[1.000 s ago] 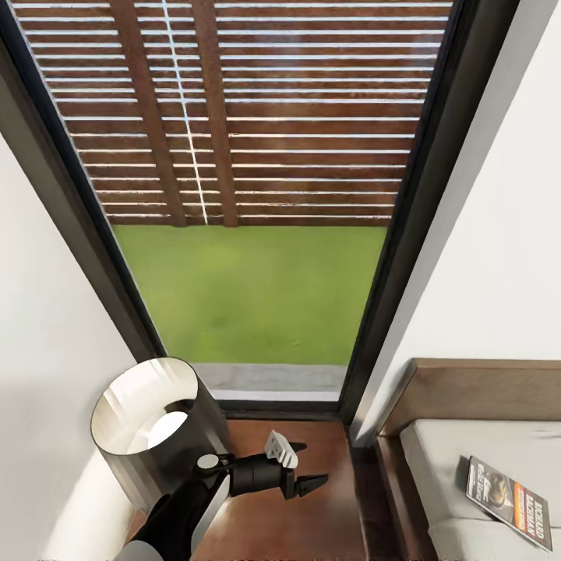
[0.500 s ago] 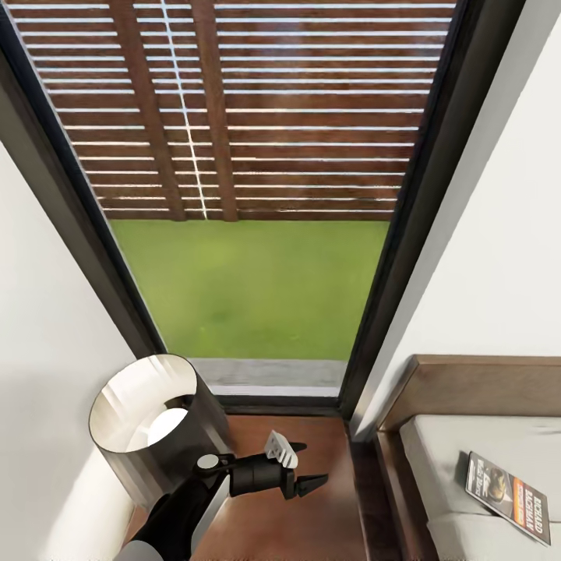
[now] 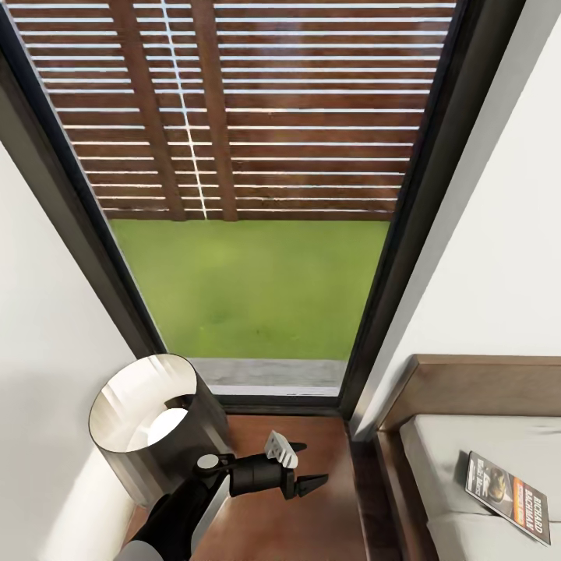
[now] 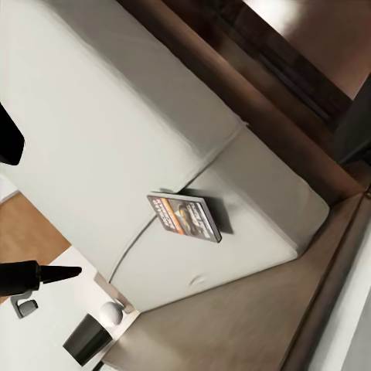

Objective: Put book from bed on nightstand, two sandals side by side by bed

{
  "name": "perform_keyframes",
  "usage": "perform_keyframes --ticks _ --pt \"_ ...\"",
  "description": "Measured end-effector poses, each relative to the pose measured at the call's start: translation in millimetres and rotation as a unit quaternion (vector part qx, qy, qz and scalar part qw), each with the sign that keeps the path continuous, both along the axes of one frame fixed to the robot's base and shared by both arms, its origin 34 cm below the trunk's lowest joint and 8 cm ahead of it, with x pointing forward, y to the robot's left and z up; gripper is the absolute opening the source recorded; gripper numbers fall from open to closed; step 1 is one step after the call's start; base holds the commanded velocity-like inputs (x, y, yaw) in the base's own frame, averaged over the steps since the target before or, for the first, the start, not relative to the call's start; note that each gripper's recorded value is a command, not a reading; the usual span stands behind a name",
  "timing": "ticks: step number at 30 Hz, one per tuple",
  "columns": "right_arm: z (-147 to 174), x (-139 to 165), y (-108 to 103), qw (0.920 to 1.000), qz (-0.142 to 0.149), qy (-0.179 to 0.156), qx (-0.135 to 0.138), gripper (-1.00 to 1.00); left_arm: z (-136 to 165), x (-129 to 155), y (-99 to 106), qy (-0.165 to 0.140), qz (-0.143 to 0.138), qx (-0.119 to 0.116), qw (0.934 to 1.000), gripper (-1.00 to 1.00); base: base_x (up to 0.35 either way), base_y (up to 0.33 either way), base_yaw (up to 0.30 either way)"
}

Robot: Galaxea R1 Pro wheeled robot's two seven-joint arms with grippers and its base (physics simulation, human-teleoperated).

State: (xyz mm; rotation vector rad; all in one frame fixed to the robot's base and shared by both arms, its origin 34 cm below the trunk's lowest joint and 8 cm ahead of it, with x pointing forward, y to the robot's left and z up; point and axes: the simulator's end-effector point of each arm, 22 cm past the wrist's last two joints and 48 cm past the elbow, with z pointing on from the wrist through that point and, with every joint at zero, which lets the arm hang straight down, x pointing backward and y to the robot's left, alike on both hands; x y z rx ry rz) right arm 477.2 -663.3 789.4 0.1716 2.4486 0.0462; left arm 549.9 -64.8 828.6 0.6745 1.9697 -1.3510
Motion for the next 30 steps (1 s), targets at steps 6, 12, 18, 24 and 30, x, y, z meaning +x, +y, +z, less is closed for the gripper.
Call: perform_keyframes --ticks 6,12,18,24,30 --pt "0.1 0.0 0.1 1.0000 0.000 0.000 0.000 1.00 0.0 0.0 0.0 0.000 0.000 0.000 1.0000 1.00 0.000 0.000 -0.006" --pt "-0.1 0.0 0.5 1.0000 0.000 0.000 0.001 1.00 0.0 0.0 0.0 0.000 0.000 0.000 1.0000 1.00 0.000 0.000 -0.005" --pt "-0.3 -0.2 1.0 1.0000 0.001 0.000 0.002 1.00 0.1 0.1 -0.1 0.000 0.000 0.000 1.0000 1.00 0.000 0.000 -0.163" --pt "0.1 0.1 0.9 1.0000 0.000 -0.001 0.001 1.00 0.6 0.2 0.0 -0.001 0.000 0.000 1.0000 1.00 0.000 0.000 -0.174" --pt "0.1 0.1 0.9 1.0000 0.000 -0.001 0.001 1.00 0.8 0.3 0.1 -0.001 0.000 0.000 1.0000 1.00 0.000 0.000 -0.032"
